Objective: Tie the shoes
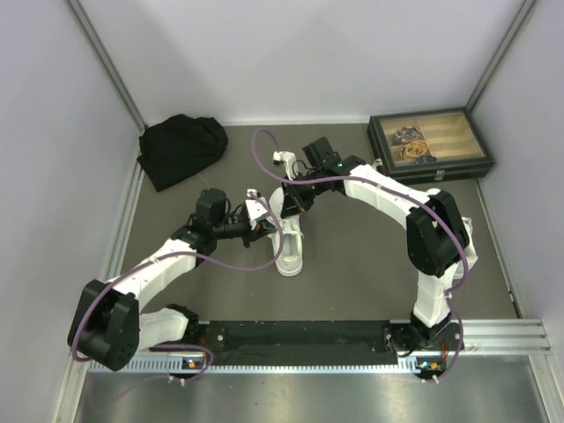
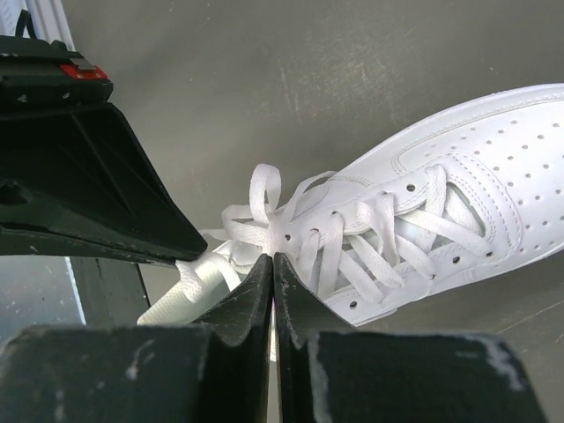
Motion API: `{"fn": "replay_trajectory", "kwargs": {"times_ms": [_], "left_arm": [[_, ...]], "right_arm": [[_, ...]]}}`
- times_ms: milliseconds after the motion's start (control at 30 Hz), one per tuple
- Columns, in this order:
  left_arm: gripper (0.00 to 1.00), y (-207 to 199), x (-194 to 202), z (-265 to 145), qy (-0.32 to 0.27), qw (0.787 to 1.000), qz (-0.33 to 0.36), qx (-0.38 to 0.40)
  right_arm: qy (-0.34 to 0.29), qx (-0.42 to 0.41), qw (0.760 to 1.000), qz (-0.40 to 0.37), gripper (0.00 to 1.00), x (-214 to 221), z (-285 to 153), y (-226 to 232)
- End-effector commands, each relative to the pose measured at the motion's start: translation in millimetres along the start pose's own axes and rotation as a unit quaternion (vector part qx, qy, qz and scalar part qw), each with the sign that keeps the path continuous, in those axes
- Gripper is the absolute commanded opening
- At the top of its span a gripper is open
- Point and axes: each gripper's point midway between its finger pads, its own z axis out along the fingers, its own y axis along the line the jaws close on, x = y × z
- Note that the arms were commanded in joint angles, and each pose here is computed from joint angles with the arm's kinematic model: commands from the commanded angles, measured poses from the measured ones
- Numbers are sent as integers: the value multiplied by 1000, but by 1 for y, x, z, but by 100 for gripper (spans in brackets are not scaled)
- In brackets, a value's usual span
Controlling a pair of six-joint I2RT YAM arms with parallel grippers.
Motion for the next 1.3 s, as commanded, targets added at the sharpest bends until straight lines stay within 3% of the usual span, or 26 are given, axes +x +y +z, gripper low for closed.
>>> {"fn": "replay_trajectory", "kwargs": {"times_ms": [0, 133, 233, 333, 800, 967, 1133, 1267], "left_arm": [[0, 4, -8, -1, -6, 1000, 13, 5], [0, 5, -6, -2, -2, 1000, 11, 2], [0, 5, -6, -1, -4, 1000, 8, 4], [0, 5, -7, 0, -8, 1000, 8, 7], [0, 9, -13, 3, -15, 1000, 16, 11], [0, 10, -12, 5, -13, 1000, 16, 11], [0, 12, -11, 6, -11, 1000, 15, 12], [0, 13, -12, 7, -12, 1000, 15, 10]], "right_arm": [[-39, -8, 999, -36, 0, -30, -12, 10], [-44, -4, 999, -27, 0, -33, -18, 6], [-35, -16, 999, -30, 18, -31, -15, 8], [-30, -11, 999, -37, 25, -28, -12, 8], [2, 1, 998, -65, 27, -18, 1, 1], [-2, -1, 998, -70, 22, -21, 0, 3], [-3, -12, 997, -73, 31, -24, -2, 9], [10, -10, 997, -78, 33, -18, 1, 7]]}}
